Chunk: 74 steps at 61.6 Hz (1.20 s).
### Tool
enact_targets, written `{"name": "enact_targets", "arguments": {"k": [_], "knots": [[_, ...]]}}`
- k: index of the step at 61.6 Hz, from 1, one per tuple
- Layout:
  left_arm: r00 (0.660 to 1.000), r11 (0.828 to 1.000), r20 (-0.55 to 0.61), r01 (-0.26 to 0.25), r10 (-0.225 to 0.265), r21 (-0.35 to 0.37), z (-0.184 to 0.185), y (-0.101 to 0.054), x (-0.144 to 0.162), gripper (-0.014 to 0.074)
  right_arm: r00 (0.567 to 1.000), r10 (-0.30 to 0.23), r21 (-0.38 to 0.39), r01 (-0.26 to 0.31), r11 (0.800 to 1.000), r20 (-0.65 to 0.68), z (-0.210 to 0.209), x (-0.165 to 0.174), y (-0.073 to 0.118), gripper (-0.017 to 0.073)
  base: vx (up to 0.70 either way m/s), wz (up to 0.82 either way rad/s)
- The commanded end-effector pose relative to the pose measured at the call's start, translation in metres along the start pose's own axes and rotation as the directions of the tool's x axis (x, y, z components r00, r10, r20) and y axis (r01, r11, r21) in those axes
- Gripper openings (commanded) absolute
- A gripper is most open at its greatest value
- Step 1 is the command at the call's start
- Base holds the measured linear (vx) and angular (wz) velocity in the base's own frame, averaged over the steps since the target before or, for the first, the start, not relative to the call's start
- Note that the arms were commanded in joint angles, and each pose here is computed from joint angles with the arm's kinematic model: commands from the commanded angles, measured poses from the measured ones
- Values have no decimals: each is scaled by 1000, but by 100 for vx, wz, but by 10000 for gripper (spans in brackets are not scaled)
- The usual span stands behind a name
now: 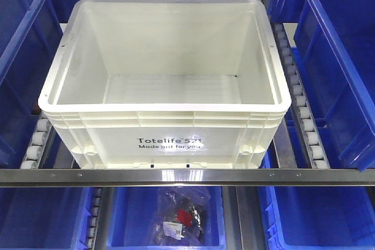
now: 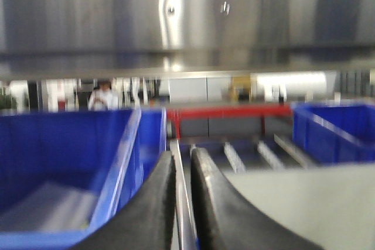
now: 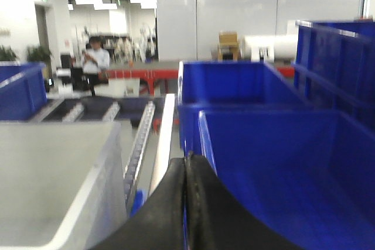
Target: Move bin from left to right shelf
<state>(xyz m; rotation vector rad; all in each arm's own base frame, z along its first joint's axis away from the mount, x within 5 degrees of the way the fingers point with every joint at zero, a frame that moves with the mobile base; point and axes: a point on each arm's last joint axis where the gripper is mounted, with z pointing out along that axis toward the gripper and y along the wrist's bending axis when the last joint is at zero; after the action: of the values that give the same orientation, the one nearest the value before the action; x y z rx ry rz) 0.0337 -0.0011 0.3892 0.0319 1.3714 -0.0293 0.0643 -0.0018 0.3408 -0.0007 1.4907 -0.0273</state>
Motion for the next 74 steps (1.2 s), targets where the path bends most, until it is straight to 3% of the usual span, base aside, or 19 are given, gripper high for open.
{"name": "enact_targets", "arguments": {"k": [1,12,20,47,57,67,74], "knots": [[994,1000,-113,8,-8,-1,17,0,-7,56,999,-19,7,19,1000,-42,13,-15,-1,-9,0,0],[930,1000,-369,7,-7,-3,39,0,18,56,963,-12,13,16,1000,-268,37,6,-1,-9,0,0],[878,1000,-479,7,-8,-4,44,0,30,56,933,-14,13,20,1000,-360,49,17,-1,-9,0,0],[870,1000,-493,11,-12,-5,47,0,34,76,912,-5,13,11,1000,-410,58,24,0,11,0,0],[873,1000,-488,12,-12,-5,47,0,34,211,910,-10,12,17,1000,-414,58,25,0,158,0,0],[879,1000,-477,12,-12,-5,48,0,33,440,911,-10,12,17,1000,-413,58,24,0,437,0,0],[885,1000,-466,12,-12,-4,48,0,32,540,914,-12,12,18,1000,-406,58,24,0,605,0,0]]}}
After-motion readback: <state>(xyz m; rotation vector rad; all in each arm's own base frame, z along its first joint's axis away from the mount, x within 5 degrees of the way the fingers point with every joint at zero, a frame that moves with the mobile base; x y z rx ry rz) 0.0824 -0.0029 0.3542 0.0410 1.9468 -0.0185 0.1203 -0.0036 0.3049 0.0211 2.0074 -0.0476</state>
